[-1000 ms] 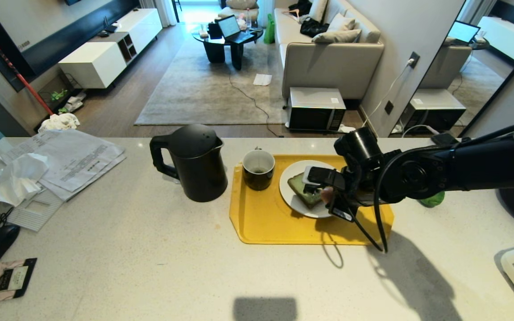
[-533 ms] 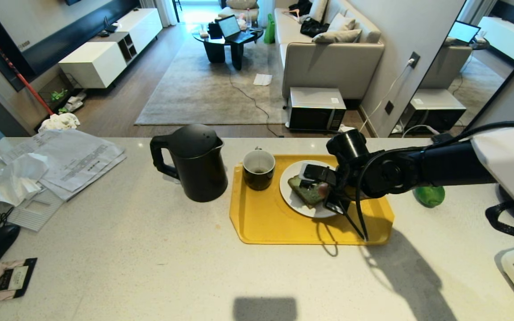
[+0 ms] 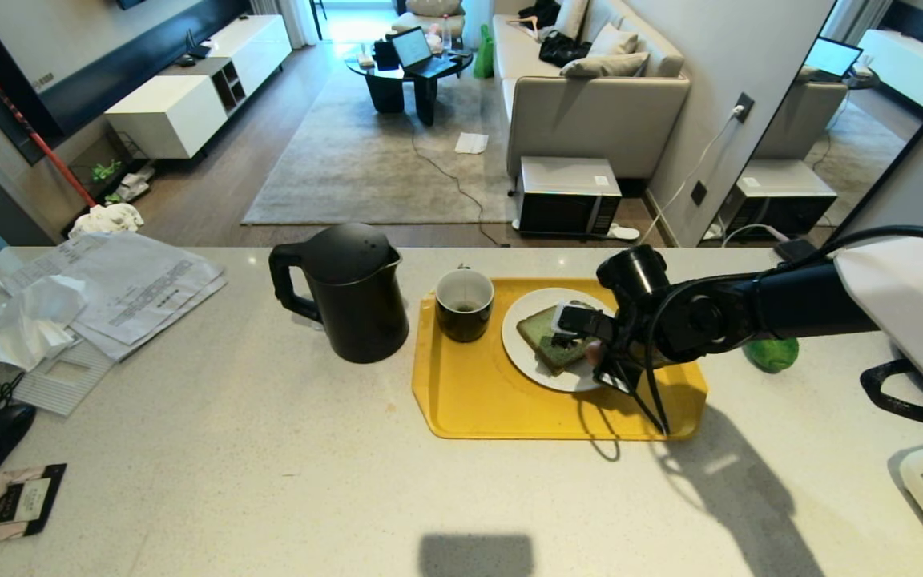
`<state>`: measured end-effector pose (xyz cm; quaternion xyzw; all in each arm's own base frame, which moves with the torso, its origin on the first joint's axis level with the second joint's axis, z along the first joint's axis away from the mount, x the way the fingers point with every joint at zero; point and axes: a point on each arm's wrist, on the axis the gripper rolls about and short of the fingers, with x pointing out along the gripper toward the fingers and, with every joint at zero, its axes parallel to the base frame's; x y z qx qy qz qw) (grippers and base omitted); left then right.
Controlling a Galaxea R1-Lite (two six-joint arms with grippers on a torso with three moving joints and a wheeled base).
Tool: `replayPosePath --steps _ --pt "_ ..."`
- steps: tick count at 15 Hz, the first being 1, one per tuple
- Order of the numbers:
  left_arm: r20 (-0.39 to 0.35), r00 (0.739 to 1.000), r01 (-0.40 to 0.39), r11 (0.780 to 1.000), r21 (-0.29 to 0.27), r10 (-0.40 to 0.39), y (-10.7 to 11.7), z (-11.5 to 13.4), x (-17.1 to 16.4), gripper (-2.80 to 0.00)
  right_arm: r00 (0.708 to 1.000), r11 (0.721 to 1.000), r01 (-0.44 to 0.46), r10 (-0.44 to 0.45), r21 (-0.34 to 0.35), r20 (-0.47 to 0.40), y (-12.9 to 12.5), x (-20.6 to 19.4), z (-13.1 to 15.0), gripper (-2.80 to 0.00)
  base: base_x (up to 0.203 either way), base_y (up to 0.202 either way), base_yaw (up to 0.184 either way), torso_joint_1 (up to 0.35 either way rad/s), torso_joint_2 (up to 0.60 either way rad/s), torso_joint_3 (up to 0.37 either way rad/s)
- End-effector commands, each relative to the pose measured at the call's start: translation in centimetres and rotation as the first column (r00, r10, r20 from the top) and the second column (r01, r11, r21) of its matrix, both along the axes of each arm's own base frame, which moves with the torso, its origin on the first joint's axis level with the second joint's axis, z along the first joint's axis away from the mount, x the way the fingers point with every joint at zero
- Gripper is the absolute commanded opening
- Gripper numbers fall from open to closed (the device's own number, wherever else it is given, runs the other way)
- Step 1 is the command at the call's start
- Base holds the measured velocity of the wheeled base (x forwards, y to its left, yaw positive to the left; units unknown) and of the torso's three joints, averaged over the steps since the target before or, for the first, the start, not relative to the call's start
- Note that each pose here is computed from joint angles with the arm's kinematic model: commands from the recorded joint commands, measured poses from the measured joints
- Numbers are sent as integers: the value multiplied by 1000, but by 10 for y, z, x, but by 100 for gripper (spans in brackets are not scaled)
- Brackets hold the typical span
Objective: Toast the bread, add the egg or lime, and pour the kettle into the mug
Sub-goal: Put the egg in the bowl
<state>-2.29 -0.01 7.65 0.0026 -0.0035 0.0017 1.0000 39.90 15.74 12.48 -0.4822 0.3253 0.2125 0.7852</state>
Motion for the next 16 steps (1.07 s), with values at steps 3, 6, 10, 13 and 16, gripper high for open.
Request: replayPosePath --steps 3,6,10,13,16 --pt "-1 1000 -1 1000 -1 1 0 0 0 -280 1000 1000 -11 11 -17 -13 -1 -2 -4 -280 0 0 0 0 0 0" --pt "-1 1000 0 1000 0 0 0 0 0 -280 1000 1000 -12 11 -16 -10 0 -2 -3 -280 0 0 0 0 0 0" --pt "-1 1000 0 1000 0 0 0 0 0 -280 1000 1000 -22 22 -17 -5 1 -3 -1 0 0 0 0 0 0 0" --pt "-1 1000 0 1000 0 0 0 0 0 -280 1000 1000 -22 22 -13 5 0 -4 3 0 0 0 0 0 0 0" --pt "-1 1000 -1 1000 -1 1 0 0 0 -280 999 1000 -20 20 1 40 -4 -12 23 0 0 0 0 0 0 0"
